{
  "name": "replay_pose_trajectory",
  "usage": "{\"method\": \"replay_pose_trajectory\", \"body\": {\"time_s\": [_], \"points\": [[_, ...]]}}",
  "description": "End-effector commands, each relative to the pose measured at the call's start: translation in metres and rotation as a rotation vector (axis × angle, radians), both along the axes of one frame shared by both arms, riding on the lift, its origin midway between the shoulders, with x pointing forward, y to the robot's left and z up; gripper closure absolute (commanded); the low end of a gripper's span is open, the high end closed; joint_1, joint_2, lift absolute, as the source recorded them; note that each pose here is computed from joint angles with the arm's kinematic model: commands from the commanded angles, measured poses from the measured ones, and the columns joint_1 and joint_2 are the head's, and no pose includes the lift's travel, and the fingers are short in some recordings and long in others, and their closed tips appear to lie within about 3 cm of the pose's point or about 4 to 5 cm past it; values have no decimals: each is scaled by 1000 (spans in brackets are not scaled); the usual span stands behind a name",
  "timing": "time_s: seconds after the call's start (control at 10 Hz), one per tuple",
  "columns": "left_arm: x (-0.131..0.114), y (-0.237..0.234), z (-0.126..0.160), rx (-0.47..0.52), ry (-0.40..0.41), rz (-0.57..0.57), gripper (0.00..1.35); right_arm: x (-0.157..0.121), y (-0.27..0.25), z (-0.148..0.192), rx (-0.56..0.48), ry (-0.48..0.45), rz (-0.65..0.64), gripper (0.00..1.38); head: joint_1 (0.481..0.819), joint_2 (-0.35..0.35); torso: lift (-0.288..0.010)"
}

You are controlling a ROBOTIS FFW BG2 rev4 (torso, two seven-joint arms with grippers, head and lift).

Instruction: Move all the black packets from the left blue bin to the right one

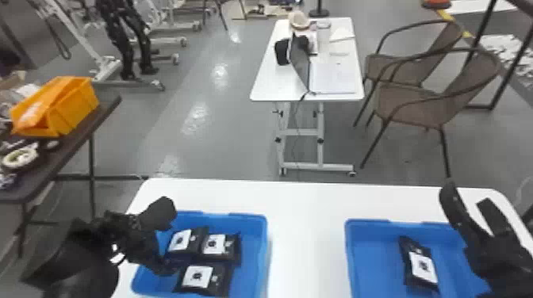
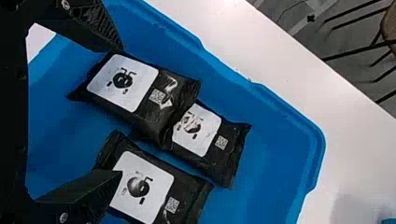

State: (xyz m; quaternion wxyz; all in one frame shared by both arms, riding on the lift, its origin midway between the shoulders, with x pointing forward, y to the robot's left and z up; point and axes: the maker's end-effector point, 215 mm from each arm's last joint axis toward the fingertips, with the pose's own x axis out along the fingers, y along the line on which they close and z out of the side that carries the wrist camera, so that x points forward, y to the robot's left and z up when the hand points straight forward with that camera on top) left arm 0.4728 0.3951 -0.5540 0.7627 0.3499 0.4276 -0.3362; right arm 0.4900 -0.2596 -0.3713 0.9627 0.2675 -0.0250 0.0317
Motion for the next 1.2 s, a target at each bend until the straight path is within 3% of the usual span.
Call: {"method": "replay_pose_trajectory", "body": {"time_s": [0.0,1.1], "points": [[1,10,-3,16,8,7,76,-1,0,-2,6,3,-1,256,695,153,0],[40,18,-20,135,29,-52,25,0,15,-7,33,0,49,252,695,196,0]]}}
